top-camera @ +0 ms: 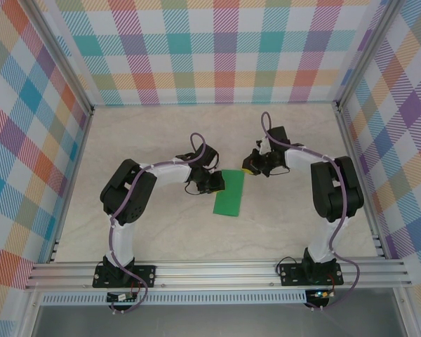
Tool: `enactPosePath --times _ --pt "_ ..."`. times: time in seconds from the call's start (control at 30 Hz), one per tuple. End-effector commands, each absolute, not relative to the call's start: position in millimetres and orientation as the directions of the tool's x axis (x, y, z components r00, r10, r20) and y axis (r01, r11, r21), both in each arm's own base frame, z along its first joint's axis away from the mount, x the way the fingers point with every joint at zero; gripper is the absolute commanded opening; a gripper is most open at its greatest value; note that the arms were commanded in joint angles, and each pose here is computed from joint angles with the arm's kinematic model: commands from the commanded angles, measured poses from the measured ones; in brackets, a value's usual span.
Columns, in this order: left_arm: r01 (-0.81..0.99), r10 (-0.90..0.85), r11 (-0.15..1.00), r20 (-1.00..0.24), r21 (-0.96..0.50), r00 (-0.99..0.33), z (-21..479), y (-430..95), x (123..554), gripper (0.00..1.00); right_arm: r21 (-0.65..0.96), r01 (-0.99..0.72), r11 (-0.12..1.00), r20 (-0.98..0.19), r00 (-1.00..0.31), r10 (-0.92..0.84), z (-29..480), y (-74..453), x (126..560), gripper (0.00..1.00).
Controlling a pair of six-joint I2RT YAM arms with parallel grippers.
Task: Fold a paper plane with a square sheet of paper (pick it up from the middle)
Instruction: First fold in half a square sheet of paper at the center of the table.
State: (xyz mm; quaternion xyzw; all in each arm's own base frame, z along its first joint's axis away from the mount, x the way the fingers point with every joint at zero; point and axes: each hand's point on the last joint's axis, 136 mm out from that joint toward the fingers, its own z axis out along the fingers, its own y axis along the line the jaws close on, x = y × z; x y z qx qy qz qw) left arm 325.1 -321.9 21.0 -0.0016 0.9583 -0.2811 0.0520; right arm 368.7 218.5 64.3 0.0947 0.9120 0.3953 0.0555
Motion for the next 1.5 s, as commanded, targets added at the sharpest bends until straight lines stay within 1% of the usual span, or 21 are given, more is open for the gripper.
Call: enactPosePath --times 0.0,0.17,0.27,0.37,0.5,0.6,0.7,1.0,1.07,1.2,1.33,1.4,1.47 --pt "0.009 -0.007 0.876 -0.032 -0.482 -0.999 3 -311 309 0.13 0.724 0.158 0.671 0.042 -0.982 0.185 48 229 342 0.0" --pt "0.01 -0.007 0.875 -0.033 -0.485 -0.999 4 -312 309 0.13 0.688 0.203 0.697 0.089 -0.976 0.197 18 222 326 0.0" --pt "0.009 -0.007 0.875 -0.032 -0.483 -0.999 3 -312 309 0.13 0.665 0.213 0.716 0.101 -0.975 0.196 9 218 320 0.0" --pt "0.009 -0.007 0.875 -0.031 -0.485 -0.999 3 -312 309 0.13 0.665 0.203 0.718 0.099 -0.978 0.184 15 218 318 0.0" --pt "0.008 -0.007 0.875 -0.03 -0.484 -1.0 3 -312 309 0.13 0.701 0.157 0.695 0.058 -0.985 0.164 42 223 316 0.0" --pt "0.009 -0.006 0.874 -0.03 -0.485 -1.0 4 -312 309 0.13 0.708 0.135 0.694 0.032 -0.987 0.159 51 224 305 0.0" --pt "0.008 -0.007 0.875 -0.028 -0.484 -1.0 3 -312 309 0.13 0.726 0.138 0.674 0.062 -0.989 0.135 46 232 289 0.0" --pt "0.009 -0.006 0.874 -0.03 -0.485 -1.0 4 -312 309 0.13 0.664 0.186 0.725 0.136 -0.982 0.128 6 227 259 0.0" --pt "0.009 -0.008 0.875 -0.032 -0.485 -0.999 5 -312 309 0.13 0.674 0.176 0.718 0.133 -0.984 0.117 10 228 257 0.0" --pt "0.008 -0.007 0.872 -0.03 -0.489 -1.0 5 -313 310 0.13 0.69 0.135 0.711 0.089 -0.991 0.103 32 229 257 0.0" --pt "0.01 -0.006 0.872 -0.032 -0.489 -0.999 6 -314 309 0.13 0.729 0.102 0.677 0.072 -0.995 0.072 47 239 249 0.0" --pt "0.009 -0.007 0.872 -0.031 -0.49 -1.0 6 -314 309 0.13 0.737 0.104 0.667 0.091 -0.994 0.055 44 245 242 0.0" --pt "0.008 -0.009 0.871 -0.031 -0.491 -0.999 6 -314 310 0.13 0.718 0.118 0.686 0.108 -0.993 0.058 34 245 235 0.0"
